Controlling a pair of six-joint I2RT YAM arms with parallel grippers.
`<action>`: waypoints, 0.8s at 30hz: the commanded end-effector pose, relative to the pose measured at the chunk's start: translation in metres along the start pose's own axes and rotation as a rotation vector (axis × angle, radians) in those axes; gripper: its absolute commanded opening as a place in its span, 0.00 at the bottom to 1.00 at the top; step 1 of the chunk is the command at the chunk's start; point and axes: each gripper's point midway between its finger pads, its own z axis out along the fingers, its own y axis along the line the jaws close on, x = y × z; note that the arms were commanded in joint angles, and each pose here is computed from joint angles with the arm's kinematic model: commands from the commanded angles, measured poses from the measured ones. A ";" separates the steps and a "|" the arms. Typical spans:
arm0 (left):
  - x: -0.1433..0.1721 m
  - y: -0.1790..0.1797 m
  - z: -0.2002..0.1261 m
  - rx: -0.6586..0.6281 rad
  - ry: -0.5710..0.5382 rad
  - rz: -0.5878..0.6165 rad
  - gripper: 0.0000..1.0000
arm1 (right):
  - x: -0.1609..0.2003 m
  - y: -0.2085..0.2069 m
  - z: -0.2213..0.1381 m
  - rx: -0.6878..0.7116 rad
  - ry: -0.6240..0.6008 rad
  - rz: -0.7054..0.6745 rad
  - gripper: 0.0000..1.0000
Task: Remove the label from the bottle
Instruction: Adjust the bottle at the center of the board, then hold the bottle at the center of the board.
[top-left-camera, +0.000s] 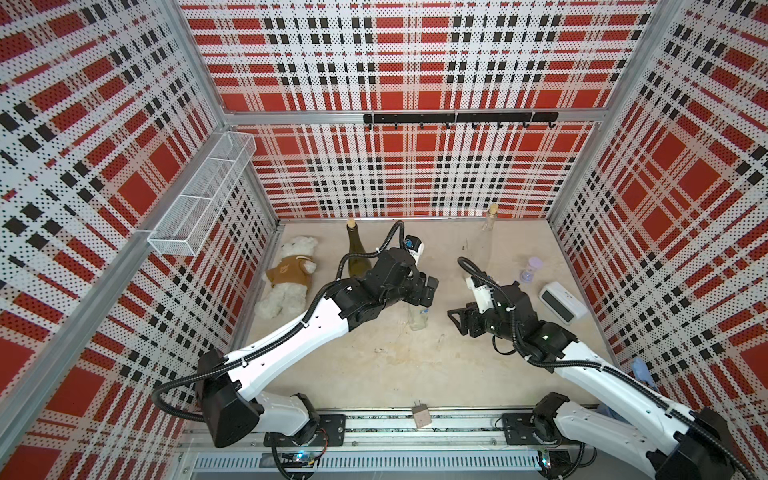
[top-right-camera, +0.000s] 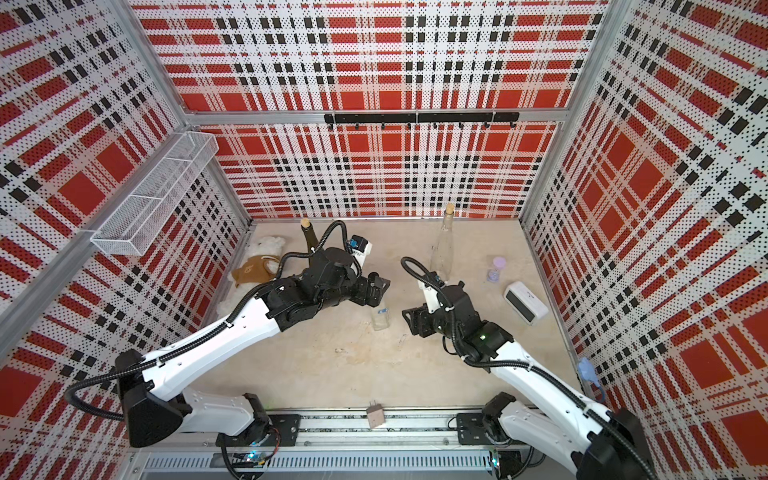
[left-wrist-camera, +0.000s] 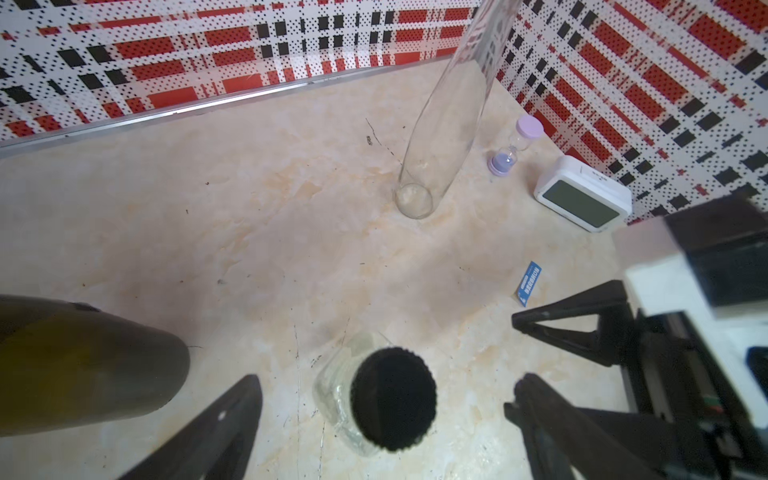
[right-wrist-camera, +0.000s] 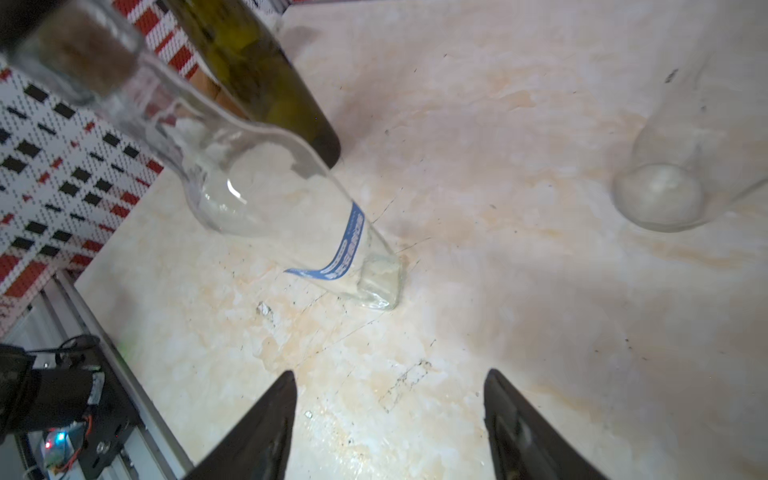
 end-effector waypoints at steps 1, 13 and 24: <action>-0.003 -0.003 -0.006 0.060 0.017 0.055 0.97 | -0.013 0.009 0.009 -0.001 -0.087 0.022 0.69; -0.003 0.010 0.009 0.096 0.024 0.082 0.87 | -0.003 0.026 0.028 -0.041 -0.118 0.059 0.52; 0.000 0.002 0.024 0.138 0.040 0.102 0.75 | -0.001 0.025 0.028 -0.036 -0.118 0.100 0.50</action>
